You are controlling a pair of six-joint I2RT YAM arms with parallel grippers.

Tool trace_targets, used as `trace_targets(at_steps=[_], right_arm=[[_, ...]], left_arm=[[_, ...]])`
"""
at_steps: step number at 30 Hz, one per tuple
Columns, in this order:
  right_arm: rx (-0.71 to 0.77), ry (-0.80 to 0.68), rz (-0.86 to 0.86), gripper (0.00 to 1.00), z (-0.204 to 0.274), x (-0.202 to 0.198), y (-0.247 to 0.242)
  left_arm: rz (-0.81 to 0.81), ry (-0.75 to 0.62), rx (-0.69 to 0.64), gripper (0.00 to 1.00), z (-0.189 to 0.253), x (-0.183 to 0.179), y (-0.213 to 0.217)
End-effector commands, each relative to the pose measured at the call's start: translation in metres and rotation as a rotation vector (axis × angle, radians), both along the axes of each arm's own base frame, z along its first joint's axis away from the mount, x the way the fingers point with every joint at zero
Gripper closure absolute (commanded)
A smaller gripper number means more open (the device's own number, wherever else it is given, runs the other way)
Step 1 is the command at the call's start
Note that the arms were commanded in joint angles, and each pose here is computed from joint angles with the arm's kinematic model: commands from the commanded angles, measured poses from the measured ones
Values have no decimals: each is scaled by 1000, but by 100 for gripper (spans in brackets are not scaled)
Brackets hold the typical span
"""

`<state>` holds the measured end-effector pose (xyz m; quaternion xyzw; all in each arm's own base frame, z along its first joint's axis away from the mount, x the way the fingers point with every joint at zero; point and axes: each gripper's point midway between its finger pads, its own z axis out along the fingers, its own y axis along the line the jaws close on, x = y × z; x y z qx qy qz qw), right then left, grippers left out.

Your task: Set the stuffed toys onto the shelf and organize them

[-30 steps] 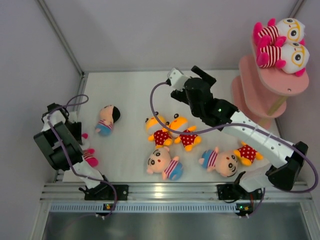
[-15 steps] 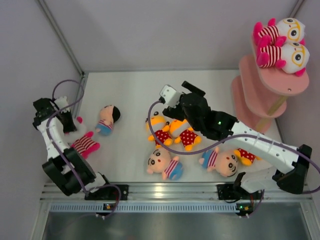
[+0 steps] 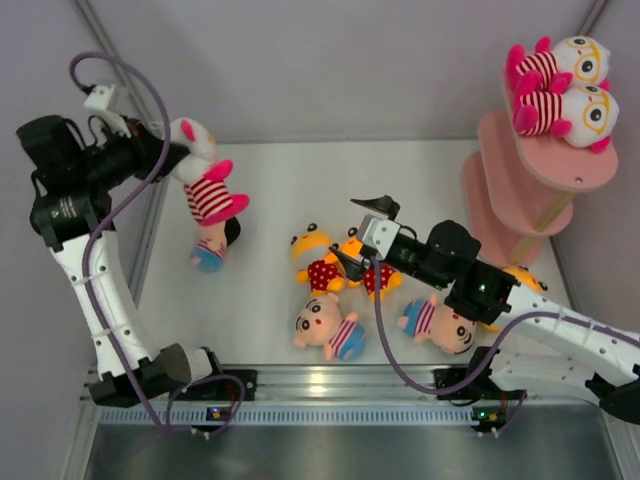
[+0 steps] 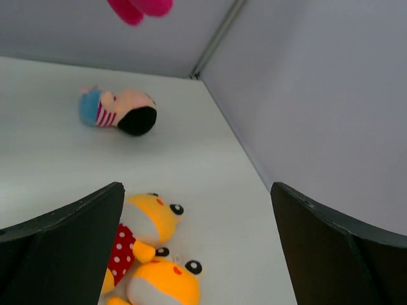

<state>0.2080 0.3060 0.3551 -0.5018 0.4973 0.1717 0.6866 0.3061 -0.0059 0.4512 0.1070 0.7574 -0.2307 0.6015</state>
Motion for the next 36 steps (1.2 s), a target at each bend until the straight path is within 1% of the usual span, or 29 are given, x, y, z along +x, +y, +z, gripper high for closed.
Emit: trace_targets(at_steps=[1, 2, 3, 4, 5, 6, 7, 10, 12, 15, 16, 17, 19, 23, 27, 30, 32, 35, 36], right_arm=[[208, -128, 142, 1, 53, -27, 11], [223, -136, 130, 1, 56, -24, 11], [223, -130, 117, 1, 54, -21, 12], [228, -128, 119, 1, 55, -21, 12], [239, -125, 126, 1, 57, -22, 14], [255, -117, 164, 1, 58, -28, 18], [269, -117, 187, 1, 60, -32, 20], [330, -144, 257, 1, 69, -42, 28], [351, -176, 290, 1, 74, -46, 32], [343, -166, 326, 1, 68, -47, 47], [374, -180, 340, 1, 75, -49, 48], [379, -176, 356, 1, 72, -49, 54], [429, -160, 363, 1, 82, -48, 57], [488, -91, 338, 2, 89, -36, 67], [544, -54, 406, 3, 104, -40, 80], [588, -36, 425, 7, 111, -40, 84], [595, -28, 439, 12, 113, -43, 84], [585, -25, 462, 26, 112, -50, 80], [580, -27, 466, 34, 111, -52, 79]], left_arm=[[-303, 56, -109, 100, 19, -1, -91], [-360, 77, -134, 100, 22, -3, -108], [-424, 116, -158, 100, 19, 6, -123], [-524, 97, -163, 100, 33, -4, -148], [-609, 112, -185, 100, 38, -12, -164], [-648, 132, -194, 100, 36, -8, -174], [-697, 115, -187, 100, 43, -17, -188], [-751, 89, -165, 100, 46, -25, -203], [-765, 77, -163, 100, 49, -30, -205], [-790, 61, -176, 100, 58, -40, -208], [-806, 46, -178, 100, 62, -43, -209], [-807, 41, -183, 100, 65, -46, -209], [-819, 23, -182, 100, 70, -51, -211], [-824, 17, -197, 100, 76, -57, -213], [-821, 13, -197, 100, 72, -58, -216], [-814, 20, -201, 100, 69, -55, -217], [-813, 16, -197, 100, 68, -54, -217], [-808, -7, -185, 100, 70, -55, -216], [-807, -11, -183, 100, 70, -54, -216]])
